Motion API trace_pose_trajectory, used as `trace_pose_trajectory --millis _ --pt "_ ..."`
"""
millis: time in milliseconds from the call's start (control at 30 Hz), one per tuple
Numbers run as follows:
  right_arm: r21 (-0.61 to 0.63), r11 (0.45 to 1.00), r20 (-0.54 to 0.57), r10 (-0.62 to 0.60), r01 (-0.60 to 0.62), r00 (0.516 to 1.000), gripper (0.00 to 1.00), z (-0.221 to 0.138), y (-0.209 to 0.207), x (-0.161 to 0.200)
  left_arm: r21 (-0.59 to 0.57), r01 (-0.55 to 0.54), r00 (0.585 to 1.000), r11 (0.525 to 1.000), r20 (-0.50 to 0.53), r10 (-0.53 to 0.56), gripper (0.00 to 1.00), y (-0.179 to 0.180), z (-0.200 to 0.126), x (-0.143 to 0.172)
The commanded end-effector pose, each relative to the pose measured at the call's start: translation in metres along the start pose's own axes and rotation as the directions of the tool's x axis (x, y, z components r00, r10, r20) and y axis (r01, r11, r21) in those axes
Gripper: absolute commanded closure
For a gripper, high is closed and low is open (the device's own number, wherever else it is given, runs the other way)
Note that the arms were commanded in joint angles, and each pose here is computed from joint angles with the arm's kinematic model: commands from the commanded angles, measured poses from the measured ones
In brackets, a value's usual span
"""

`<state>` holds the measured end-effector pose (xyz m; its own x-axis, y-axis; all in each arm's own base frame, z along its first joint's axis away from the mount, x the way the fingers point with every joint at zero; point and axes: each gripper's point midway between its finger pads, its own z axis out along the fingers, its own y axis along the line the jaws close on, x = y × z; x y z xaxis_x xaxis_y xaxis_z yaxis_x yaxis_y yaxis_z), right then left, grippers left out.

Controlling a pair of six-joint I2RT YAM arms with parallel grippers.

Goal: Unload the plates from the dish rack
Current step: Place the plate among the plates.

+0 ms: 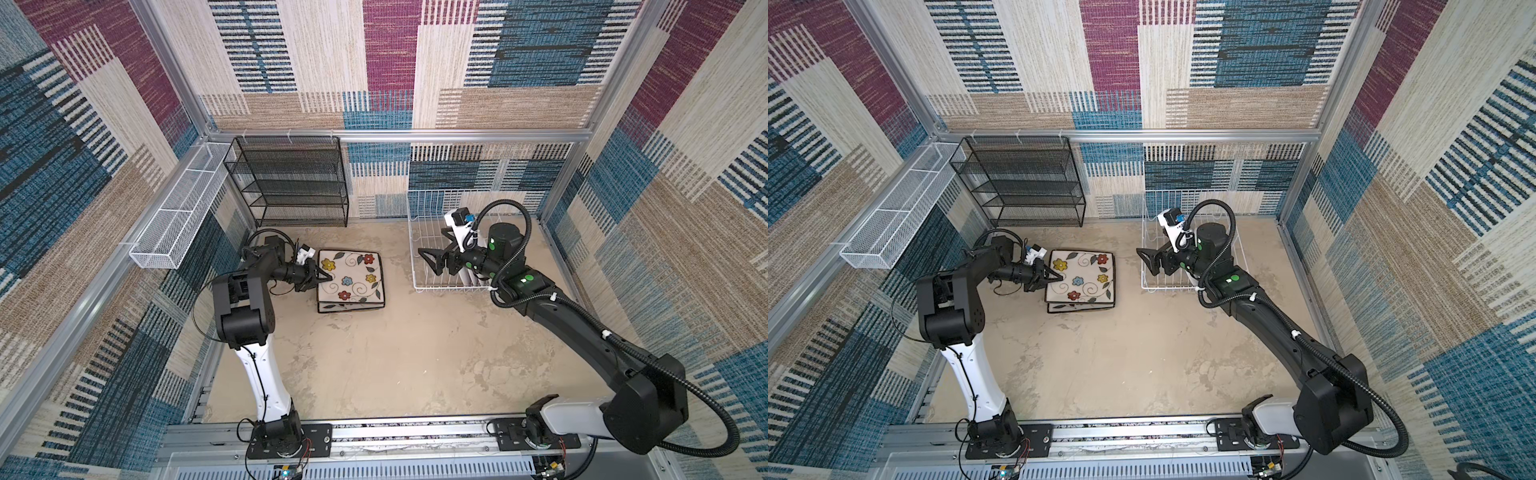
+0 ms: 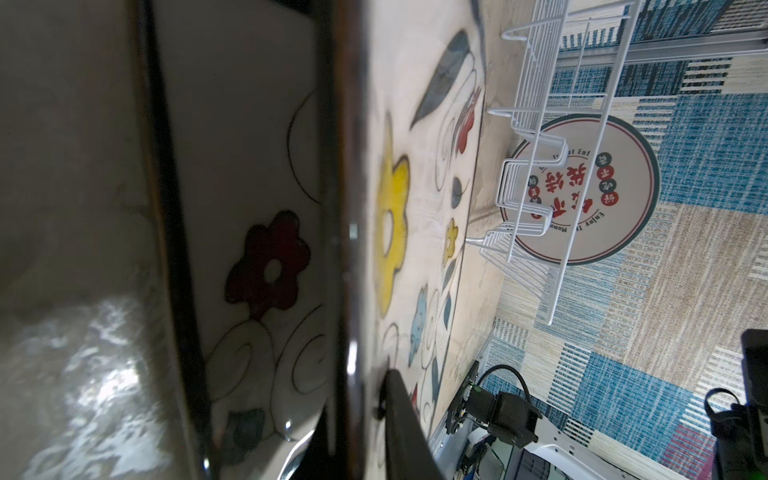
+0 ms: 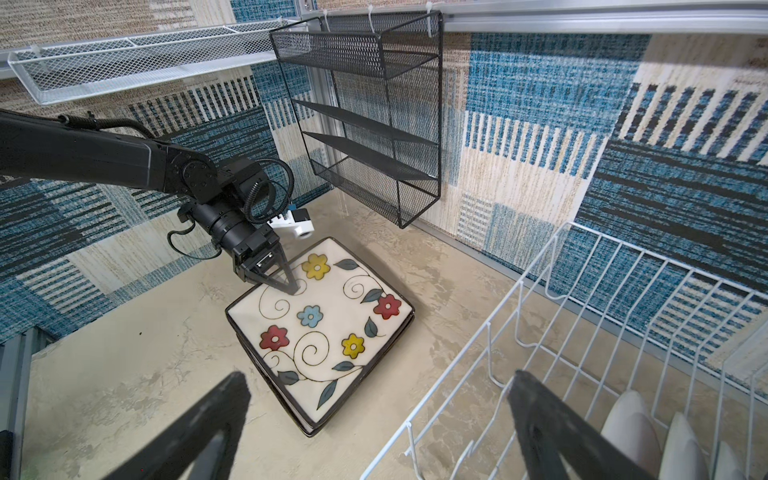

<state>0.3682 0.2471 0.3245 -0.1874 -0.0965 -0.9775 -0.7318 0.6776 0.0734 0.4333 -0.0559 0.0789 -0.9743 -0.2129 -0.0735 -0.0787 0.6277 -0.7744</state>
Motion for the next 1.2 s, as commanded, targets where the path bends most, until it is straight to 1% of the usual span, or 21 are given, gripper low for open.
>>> trace_pose_trajectory --millis 0,200,333,433,533,733,833,933,1033,1167 --pt "-0.007 1.0 0.038 -0.002 0.002 0.999 0.0 0.001 0.001 -0.012 -0.189 0.042 0.999 0.981 -0.021 -0.047 0.81 0.035 -0.005 0.007" --pt "-0.006 1.0 0.031 0.0 0.0 1.0 0.0 0.002 0.0 -0.009 -0.196 0.044 0.999 0.98 -0.015 -0.048 0.7 0.038 -0.009 0.003" --pt "-0.006 1.0 0.031 0.001 -0.001 1.0 0.0 0.002 0.0 -0.009 -0.205 0.048 0.998 0.978 -0.019 -0.053 0.67 0.041 -0.008 0.004" --pt "-0.001 1.0 0.03 -0.002 0.002 1.0 0.0 0.002 -0.001 -0.008 -0.214 0.052 0.998 0.975 -0.021 -0.058 0.62 0.044 -0.008 0.005" --pt "0.016 1.0 0.027 -0.005 0.004 1.0 0.0 0.002 -0.003 -0.007 -0.233 0.054 0.998 0.971 -0.016 -0.06 0.59 0.045 -0.01 0.005" --pt "0.091 0.996 0.009 0.001 -0.002 1.0 0.0 0.002 -0.016 -0.002 -0.264 0.048 0.999 0.963 0.017 -0.045 0.51 0.038 -0.022 0.003" --pt "0.144 0.989 -0.005 0.007 -0.006 1.0 0.0 0.0 -0.025 -0.001 -0.281 0.035 0.999 0.959 0.043 -0.024 0.48 0.03 -0.031 0.0" --pt "0.202 0.979 -0.014 0.007 -0.004 1.0 0.0 -0.004 -0.034 -0.001 -0.285 0.01 0.997 0.958 0.082 0.014 0.45 0.014 -0.046 -0.004" --pt "0.255 0.967 -0.023 0.008 -0.002 1.0 0.0 -0.009 -0.042 0.001 -0.278 -0.017 0.99 0.96 0.128 0.055 0.43 -0.008 -0.061 -0.01" --pt "0.312 0.95 -0.036 0.017 -0.005 0.999 0.0 -0.018 -0.05 0.003 -0.26 -0.072 0.974 0.963 0.188 0.124 0.4 -0.045 -0.081 -0.015"
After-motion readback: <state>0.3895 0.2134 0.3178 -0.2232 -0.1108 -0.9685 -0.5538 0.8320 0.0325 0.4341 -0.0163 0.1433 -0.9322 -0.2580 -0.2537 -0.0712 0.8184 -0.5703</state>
